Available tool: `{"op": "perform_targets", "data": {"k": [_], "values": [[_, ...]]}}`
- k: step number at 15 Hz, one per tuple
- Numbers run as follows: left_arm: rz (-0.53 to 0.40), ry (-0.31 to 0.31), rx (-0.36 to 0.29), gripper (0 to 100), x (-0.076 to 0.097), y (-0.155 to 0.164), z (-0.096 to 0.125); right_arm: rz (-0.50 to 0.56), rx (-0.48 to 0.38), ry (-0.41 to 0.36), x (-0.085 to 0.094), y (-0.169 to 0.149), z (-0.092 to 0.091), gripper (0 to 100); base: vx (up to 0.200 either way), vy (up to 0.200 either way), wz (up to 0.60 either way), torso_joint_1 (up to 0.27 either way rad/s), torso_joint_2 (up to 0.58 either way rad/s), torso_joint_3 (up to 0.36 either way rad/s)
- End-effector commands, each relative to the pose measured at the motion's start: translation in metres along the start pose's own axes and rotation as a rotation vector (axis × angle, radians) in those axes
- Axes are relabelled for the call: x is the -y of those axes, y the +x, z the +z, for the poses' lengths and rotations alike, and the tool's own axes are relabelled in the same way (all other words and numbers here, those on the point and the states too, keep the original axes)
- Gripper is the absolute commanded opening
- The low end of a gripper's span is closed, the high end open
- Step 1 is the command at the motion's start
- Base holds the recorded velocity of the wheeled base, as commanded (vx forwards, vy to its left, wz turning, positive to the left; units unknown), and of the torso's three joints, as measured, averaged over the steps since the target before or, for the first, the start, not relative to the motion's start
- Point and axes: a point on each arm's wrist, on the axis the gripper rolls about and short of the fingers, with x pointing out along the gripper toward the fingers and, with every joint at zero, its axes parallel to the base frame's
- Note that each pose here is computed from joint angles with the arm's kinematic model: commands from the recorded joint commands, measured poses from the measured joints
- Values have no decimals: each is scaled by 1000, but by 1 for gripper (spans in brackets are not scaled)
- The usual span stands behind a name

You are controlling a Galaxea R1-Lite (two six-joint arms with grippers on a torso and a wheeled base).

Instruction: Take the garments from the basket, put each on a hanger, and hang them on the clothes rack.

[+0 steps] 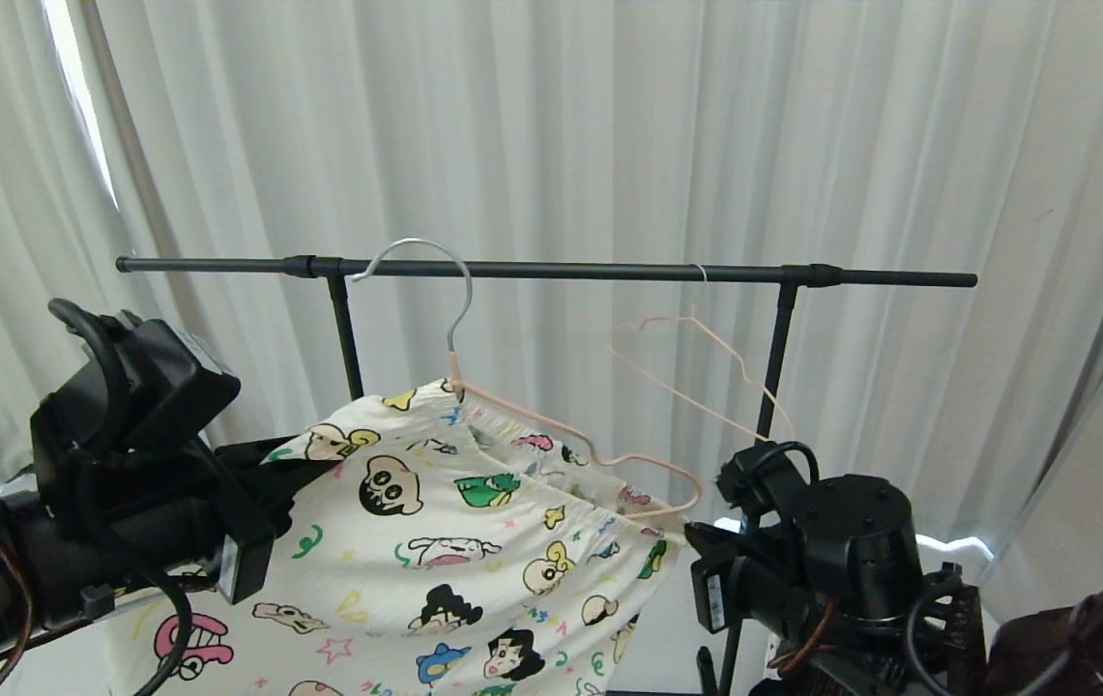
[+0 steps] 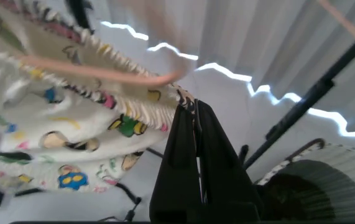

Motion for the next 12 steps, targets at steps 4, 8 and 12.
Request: {"op": "perform_targets", "data": {"k": [4, 8, 12], "values": [[1, 8, -93, 0, 11, -4, -26, -15, 55, 16, 19, -9, 18, 0, 0, 0, 0, 0, 0, 0], [50, 115, -275, 0, 21, 1, -54, 27, 84, 1, 19, -21, 29, 0, 0, 0, 0, 0, 0, 0], [67, 46, -251, 0, 19, 6, -48, 106, 57, -74, 18, -49, 40, 0, 0, 0, 0, 0, 0, 0]]}}
